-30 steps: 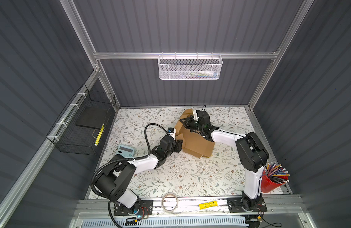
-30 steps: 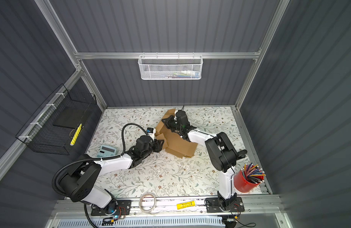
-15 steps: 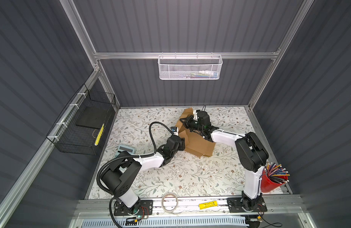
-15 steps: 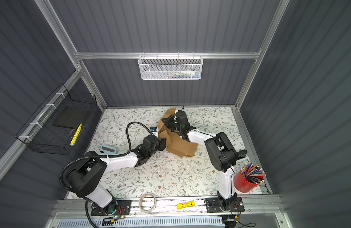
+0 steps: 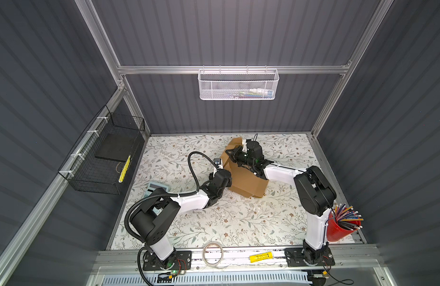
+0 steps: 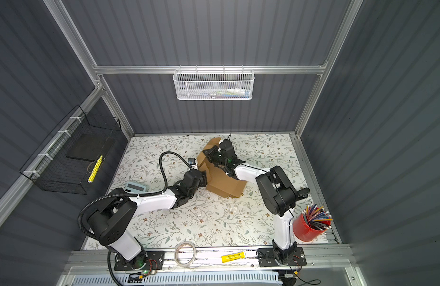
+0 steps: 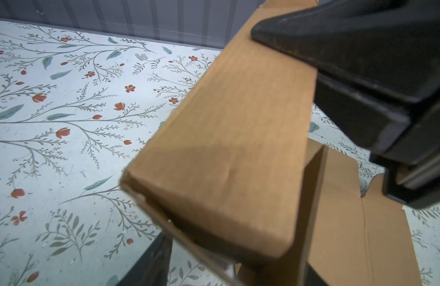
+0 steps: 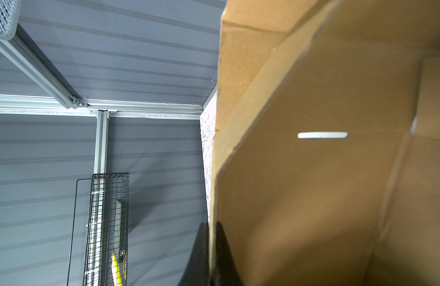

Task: Assemble paper box
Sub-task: First fold the bottom flaps of a flat cardboard box at the center of the table.

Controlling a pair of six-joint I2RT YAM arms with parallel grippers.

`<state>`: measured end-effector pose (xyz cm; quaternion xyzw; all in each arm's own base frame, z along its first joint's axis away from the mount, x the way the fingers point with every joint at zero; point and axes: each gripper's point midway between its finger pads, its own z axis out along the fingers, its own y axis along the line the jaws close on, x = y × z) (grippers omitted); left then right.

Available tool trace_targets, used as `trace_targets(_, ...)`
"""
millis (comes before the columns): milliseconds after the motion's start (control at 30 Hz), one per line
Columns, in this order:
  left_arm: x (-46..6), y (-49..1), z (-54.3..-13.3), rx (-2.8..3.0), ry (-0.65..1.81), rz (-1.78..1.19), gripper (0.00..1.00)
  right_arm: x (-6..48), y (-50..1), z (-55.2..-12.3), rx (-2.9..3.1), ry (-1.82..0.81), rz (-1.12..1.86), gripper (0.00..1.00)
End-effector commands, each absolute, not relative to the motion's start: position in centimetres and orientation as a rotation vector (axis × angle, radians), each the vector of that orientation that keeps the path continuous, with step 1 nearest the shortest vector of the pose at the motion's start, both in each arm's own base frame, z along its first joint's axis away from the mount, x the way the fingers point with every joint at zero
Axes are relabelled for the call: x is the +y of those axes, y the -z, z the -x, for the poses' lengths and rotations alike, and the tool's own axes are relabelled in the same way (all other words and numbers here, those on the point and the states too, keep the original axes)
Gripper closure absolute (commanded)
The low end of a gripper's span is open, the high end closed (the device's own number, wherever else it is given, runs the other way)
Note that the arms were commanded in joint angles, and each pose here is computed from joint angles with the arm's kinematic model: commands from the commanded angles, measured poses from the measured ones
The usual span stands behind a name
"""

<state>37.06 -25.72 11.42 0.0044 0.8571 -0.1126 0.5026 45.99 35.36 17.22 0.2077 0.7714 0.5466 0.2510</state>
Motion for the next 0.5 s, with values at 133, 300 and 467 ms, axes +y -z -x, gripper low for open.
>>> trace_targets(133,-25.81,-12.21,-38.12,2.036,0.239,0.054,0.43,35.78,-16.25,-44.91,2.135,-1.481,-0.564,1.00)
trace_targets(300,-25.97,-12.25,-38.30,2.033,0.223,0.061,0.48,35.94,-16.26,-44.57,2.140,-1.482,-0.561,1.00)
trace_targets(467,-25.90,-12.43,-38.54,2.025,0.203,0.069,0.51,36.18,-16.23,-44.31,2.147,-1.484,-0.557,0.97)
